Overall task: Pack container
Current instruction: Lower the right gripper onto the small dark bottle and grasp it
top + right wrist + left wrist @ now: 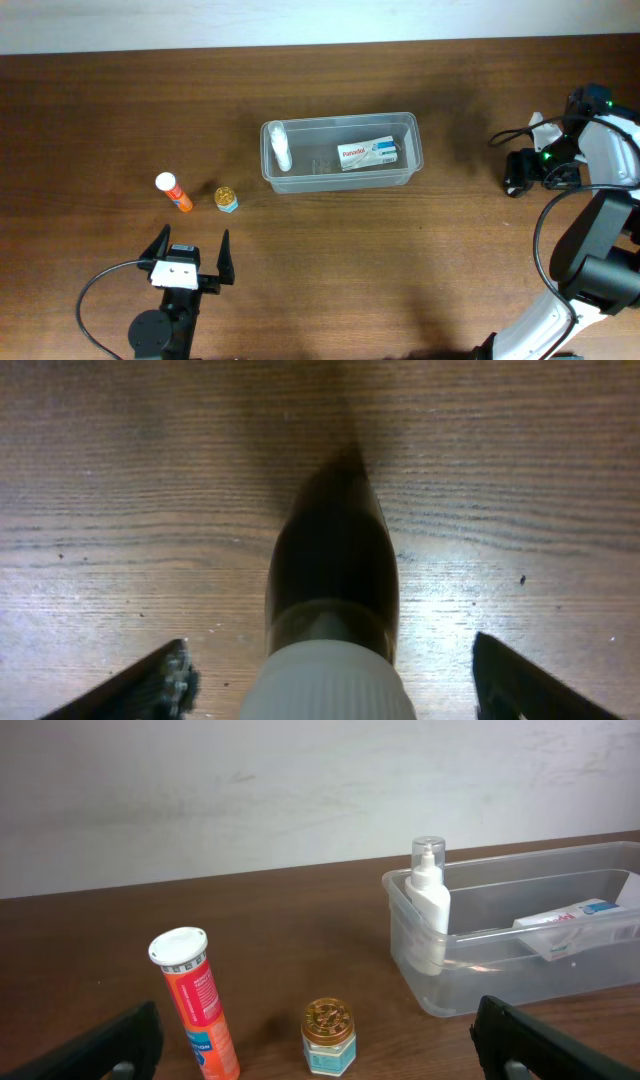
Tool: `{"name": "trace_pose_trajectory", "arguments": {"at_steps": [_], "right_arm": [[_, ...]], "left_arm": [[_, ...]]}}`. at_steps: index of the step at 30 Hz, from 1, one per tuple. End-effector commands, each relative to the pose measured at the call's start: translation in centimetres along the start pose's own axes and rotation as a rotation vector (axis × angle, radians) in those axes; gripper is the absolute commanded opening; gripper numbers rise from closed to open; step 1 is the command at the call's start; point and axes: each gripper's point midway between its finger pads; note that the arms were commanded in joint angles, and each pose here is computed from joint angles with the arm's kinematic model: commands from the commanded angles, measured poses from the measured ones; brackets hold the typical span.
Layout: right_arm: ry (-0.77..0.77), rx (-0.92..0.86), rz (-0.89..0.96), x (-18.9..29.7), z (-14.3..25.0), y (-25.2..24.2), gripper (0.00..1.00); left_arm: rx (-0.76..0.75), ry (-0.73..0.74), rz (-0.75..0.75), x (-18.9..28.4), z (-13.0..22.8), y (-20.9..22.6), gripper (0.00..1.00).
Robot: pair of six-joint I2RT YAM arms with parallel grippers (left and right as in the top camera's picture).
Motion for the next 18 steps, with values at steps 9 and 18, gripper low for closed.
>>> {"name": "trace_pose_trajectory", "arguments": {"at_steps": [9, 18], "right_arm": [[0.008, 0.0, 0.013, -0.32, 0.2, -0.45, 0.45], [-0.004, -0.026, 0.016, -0.3, -0.11, -0.54, 0.3]], "left_arm": [[-0.012, -0.001, 0.012, 0.01, 0.08, -0.19, 0.99], [-0.012, -0.001, 0.012, 0.01, 0.08, -0.19, 0.99]]}}
Point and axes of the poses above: each gripper's point midway between its finger pads, its own x axis back along the fingers, its own y axis along the line the jaws close on, z = x × y, and after that the axes turned 4 degrees about x, right-handed
